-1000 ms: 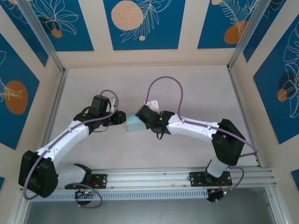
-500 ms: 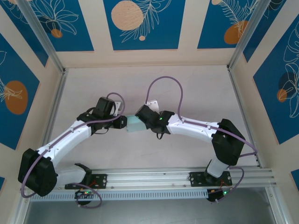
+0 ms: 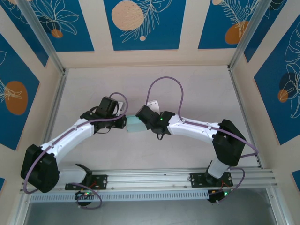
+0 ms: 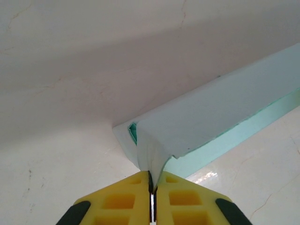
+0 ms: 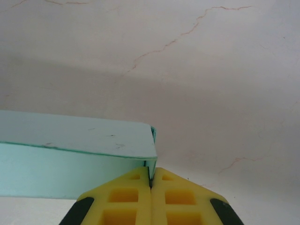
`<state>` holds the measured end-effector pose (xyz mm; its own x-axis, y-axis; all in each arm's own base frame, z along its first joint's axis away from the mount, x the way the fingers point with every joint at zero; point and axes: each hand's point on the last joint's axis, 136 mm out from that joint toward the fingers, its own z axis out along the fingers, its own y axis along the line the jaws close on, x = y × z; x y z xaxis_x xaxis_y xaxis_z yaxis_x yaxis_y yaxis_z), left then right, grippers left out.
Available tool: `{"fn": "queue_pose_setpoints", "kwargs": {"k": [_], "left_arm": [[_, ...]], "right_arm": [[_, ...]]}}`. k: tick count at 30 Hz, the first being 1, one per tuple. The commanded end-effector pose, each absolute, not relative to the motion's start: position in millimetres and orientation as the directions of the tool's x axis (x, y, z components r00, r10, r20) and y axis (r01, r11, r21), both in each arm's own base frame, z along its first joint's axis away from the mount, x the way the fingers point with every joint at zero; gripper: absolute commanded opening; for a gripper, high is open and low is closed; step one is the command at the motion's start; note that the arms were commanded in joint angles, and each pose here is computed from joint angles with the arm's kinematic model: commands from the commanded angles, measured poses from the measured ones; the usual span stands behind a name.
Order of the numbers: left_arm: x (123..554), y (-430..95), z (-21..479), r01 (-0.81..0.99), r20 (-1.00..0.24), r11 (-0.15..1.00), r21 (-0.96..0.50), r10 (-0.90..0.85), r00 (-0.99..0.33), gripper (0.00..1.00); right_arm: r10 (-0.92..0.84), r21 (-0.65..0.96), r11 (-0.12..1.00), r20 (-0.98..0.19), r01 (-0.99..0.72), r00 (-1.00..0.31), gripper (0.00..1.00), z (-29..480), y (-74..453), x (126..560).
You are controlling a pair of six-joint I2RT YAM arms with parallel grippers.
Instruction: Fold the paper box
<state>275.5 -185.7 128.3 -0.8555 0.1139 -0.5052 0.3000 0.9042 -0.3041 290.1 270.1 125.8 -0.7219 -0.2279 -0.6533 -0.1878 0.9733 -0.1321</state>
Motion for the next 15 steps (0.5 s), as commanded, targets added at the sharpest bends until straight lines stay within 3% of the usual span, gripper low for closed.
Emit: {"fn": "queue_pose_setpoints", "kwargs": {"k": [1, 15], "left_arm": [[281, -196, 146, 0.332, -0.54, 0.885, -0.325, 0.114, -0.834, 0.07], [281, -209, 166, 0.307, -0.537, 0.842, -0.444, 0.024, -0.843, 0.0]], "right_arm": [[-0.276, -0.174, 0.961, -0.596, -0.214, -0.754, 0.0, 107, 266, 282], [-0.29, -0.183, 0.957, -0.585, -0.225, -0.758, 0.0, 103, 266, 280]]}}
